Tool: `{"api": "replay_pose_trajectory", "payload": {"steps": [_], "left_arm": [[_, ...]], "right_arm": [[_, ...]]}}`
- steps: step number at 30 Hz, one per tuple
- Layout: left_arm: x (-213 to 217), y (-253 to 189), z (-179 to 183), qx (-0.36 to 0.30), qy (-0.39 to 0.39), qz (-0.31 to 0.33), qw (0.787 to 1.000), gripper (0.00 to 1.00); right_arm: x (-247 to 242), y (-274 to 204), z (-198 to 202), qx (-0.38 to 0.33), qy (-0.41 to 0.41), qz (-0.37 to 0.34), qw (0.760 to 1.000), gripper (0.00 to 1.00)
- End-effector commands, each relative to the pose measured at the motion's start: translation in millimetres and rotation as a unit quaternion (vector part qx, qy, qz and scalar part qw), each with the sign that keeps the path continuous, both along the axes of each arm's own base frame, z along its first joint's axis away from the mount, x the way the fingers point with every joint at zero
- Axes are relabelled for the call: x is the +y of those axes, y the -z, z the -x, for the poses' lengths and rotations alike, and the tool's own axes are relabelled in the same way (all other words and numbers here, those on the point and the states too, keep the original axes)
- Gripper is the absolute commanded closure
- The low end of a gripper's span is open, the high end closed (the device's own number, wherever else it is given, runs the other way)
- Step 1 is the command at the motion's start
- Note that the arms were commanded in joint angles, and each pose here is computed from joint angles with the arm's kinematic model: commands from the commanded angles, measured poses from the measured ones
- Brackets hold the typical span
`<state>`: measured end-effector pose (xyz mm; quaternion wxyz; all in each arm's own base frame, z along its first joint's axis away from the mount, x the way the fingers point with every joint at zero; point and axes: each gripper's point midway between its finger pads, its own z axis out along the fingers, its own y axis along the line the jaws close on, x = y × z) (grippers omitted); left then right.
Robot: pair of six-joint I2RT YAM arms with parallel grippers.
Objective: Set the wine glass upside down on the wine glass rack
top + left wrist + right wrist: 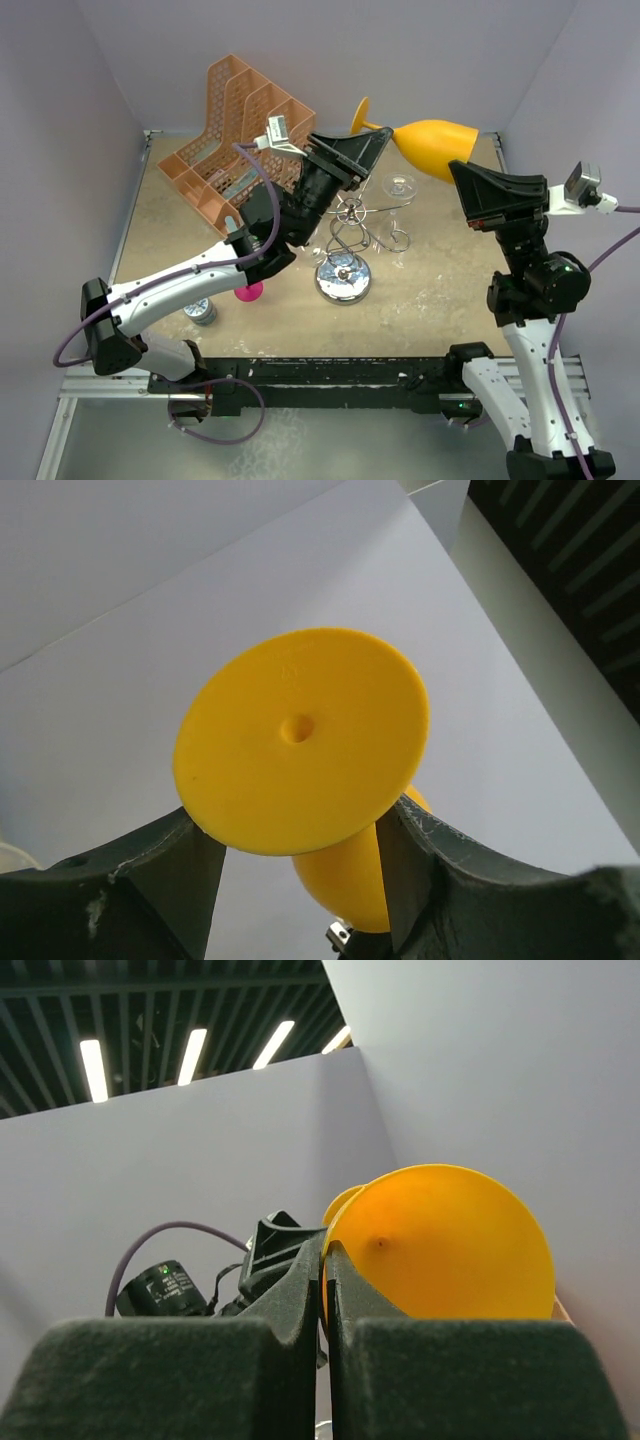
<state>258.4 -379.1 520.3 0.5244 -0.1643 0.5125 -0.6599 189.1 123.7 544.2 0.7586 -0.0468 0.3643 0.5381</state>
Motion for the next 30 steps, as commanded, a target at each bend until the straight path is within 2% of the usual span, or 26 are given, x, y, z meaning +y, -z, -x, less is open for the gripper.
{"api": "replay_pose_trajectory", "payload": {"steps": [1, 4, 14, 23, 30], "left_arm": [[20.4, -34.6, 3.7, -0.01, -0.002, 0.094, 0.995, 0.44], [24.9, -33.6, -0.9, -0.001, -0.014, 0.108, 0.994, 0.46], [32.2, -33.1, -3.6, 0.004, -0.014, 0.172, 0.985, 0.67], [19.7, -36.0, -7.6, -0.005, -0.012, 0.162, 0.987, 0.67], [23.9, -36.3, -9.2, -0.013, -0.028, 0.156, 0.987, 0.94]], "right_arm": [[9.4, -1.5, 16.8, -0.036, -0.034, 0.019, 0.999, 1.0], [13.4, 2.5, 18.3, -0.037, -0.045, 0.03, 0.998, 1.0], [32.3, 19.3, 38.9, -0.069, -0.094, 0.095, 0.989, 1.0], [40.4, 27.2, 38.4, -0.063, -0.117, 0.123, 0.983, 1.0], [40.8, 27.0, 41.3, -0.065, -0.116, 0.129, 0.983, 1.0]]}}
